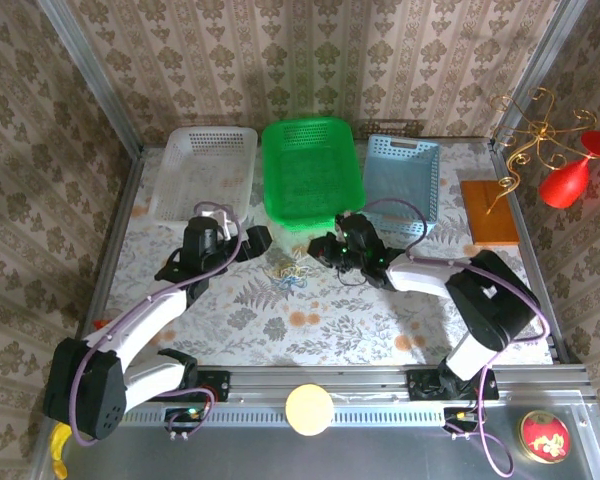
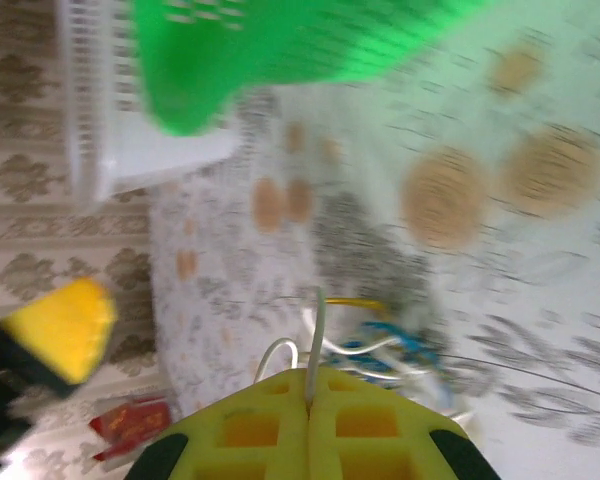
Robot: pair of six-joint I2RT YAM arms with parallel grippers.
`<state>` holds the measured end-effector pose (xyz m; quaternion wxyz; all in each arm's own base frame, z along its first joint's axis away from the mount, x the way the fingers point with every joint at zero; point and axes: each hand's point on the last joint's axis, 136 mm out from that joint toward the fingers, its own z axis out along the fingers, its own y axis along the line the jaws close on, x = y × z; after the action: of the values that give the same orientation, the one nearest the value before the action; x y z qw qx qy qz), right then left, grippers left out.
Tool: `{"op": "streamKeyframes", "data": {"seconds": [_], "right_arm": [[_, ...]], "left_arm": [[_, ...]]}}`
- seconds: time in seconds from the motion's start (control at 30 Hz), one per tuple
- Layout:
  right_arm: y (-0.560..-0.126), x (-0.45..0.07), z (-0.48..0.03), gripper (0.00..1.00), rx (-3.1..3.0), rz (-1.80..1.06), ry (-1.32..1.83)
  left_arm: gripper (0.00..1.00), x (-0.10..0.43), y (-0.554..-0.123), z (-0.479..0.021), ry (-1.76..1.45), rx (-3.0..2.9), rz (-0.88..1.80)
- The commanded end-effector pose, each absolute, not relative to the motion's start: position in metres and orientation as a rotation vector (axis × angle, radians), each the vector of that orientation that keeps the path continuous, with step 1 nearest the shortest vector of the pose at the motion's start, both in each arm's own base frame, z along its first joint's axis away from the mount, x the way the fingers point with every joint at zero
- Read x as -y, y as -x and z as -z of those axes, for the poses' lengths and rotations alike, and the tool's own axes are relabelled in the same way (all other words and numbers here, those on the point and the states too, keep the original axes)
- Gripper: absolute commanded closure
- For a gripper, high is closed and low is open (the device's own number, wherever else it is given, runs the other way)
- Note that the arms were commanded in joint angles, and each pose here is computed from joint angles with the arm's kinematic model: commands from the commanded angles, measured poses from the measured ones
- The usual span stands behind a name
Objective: Untangle the cables
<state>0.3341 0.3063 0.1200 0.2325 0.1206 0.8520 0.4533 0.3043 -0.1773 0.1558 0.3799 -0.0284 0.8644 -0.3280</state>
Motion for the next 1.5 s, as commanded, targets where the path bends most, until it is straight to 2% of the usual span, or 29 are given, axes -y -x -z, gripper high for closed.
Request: {"op": "streamKeyframes", "data": {"seconds": [0.0,0.27,0.63,0.8,1.03,1.33,1.47], "right_arm": [[-0.325,-0.313,-0.144,1.00,-2.354,-1.188,-0.128],[-0.324,-0.321,-0.176,1.00,-2.312,-1.196,-0.031],[-0.315,-0.320,-0.192,1.00,-2.276,-1.257,-0.026],[-0.313,-0.314,-0.190,1.00,-2.279,-1.241,-0.037],[-0.316,-0.311,-0.175,1.00,-2.294,-1.242,-0.075],[-0.317,-0.315,-0.179,1.00,-2.244,-1.357,-0.117],[-0.315,-0.315,-0.181,1.00,-2.222,-1.390,-0.099]], "left_arm": [[0.00,0.177,-0.296,-0.146,0.063,-2.228,0.856],[0.00,0.192,-0.283,-0.125,-0.015,-2.288,0.830],[0.00,0.202,-0.278,-0.096,-0.054,-2.357,0.784],[0.00,0.204,-0.278,-0.107,-0.058,-2.330,0.811],[0.01,0.213,-0.268,-0.151,-0.026,-2.220,1.002],[0.18,0.233,-0.258,-0.193,0.008,-2.071,1.285],[0.23,0.238,-0.259,-0.199,-0.011,-2.049,1.301]]}}
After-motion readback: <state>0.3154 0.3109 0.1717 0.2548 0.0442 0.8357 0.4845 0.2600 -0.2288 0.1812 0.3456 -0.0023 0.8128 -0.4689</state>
